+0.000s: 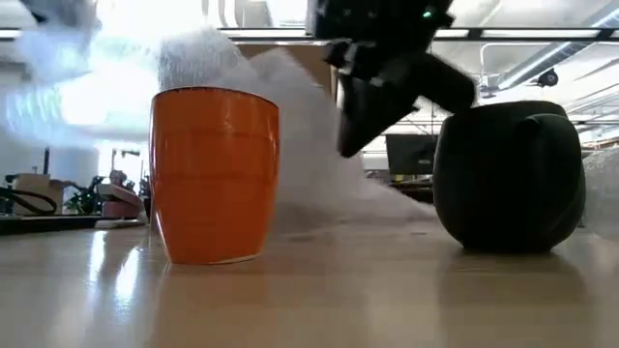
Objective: Wrap mug
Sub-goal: Prepare the left transparent bubble wrap
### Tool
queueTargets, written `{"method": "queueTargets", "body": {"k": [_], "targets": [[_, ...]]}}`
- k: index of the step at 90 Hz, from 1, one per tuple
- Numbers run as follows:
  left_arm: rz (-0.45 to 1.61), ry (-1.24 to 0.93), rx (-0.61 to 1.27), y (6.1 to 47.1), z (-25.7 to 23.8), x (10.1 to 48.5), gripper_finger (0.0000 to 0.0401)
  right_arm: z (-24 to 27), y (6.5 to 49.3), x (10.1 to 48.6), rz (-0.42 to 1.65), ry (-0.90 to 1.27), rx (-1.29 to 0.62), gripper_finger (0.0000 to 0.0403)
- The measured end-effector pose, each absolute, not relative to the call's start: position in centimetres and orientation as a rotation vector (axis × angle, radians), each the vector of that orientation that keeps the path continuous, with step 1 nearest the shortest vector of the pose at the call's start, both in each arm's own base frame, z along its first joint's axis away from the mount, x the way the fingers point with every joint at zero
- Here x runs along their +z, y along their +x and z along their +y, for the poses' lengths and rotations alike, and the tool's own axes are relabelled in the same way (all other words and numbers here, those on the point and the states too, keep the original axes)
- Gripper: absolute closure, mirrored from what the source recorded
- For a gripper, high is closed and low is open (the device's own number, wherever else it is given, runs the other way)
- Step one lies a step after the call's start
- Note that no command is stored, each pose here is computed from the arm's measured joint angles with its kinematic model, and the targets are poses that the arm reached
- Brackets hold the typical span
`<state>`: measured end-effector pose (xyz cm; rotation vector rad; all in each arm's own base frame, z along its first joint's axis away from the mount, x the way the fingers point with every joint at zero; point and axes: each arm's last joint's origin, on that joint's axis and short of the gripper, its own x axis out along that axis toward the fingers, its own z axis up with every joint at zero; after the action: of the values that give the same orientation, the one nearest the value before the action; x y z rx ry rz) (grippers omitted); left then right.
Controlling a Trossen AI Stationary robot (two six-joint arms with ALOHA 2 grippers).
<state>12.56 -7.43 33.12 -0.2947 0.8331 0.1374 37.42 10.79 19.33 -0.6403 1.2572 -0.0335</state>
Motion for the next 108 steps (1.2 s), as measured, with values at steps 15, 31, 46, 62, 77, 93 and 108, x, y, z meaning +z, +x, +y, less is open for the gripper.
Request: {"method": "queueTargets", "body": {"k": [15,31,46,62,77,93,108], "targets": [[0.773,-0.267,0.339,11.3,-6.0,34.0,0.0401,10.2,35.3,21.4,1.354,-0.561,0.014,0.0390],[0.775,-0.332,0.500,10.3,-5.1,32.8,0.0401,9.3,34.2,21.6,1.416,-0.439,-0.010,0.0397],[0.853,-0.404,0.553,10.1,-5.1,31.3,0.0401,9.0,33.5,21.7,1.482,-0.461,-0.008,0.0354],[0.934,-0.433,0.634,9.5,-4.8,30.1,0.0401,8.5,32.1,23.8,1.481,-0.479,-0.005,0.0276],[0.959,-0.437,0.678,9.2,-4.6,29.9,0.0401,8.0,30.0,27.4,1.393,-0.329,-0.062,0.0215],[1.020,-0.477,0.652,9.3,-4.9,29.7,0.0401,7.8,28.3,28.8,1.343,-0.084,-0.088,0.0183],[1.152,-0.525,0.663,9.4,-5.5,28.3,0.0401,8.0,27.7,26.3,1.374,0.026,-0.089,0.0171]]}}
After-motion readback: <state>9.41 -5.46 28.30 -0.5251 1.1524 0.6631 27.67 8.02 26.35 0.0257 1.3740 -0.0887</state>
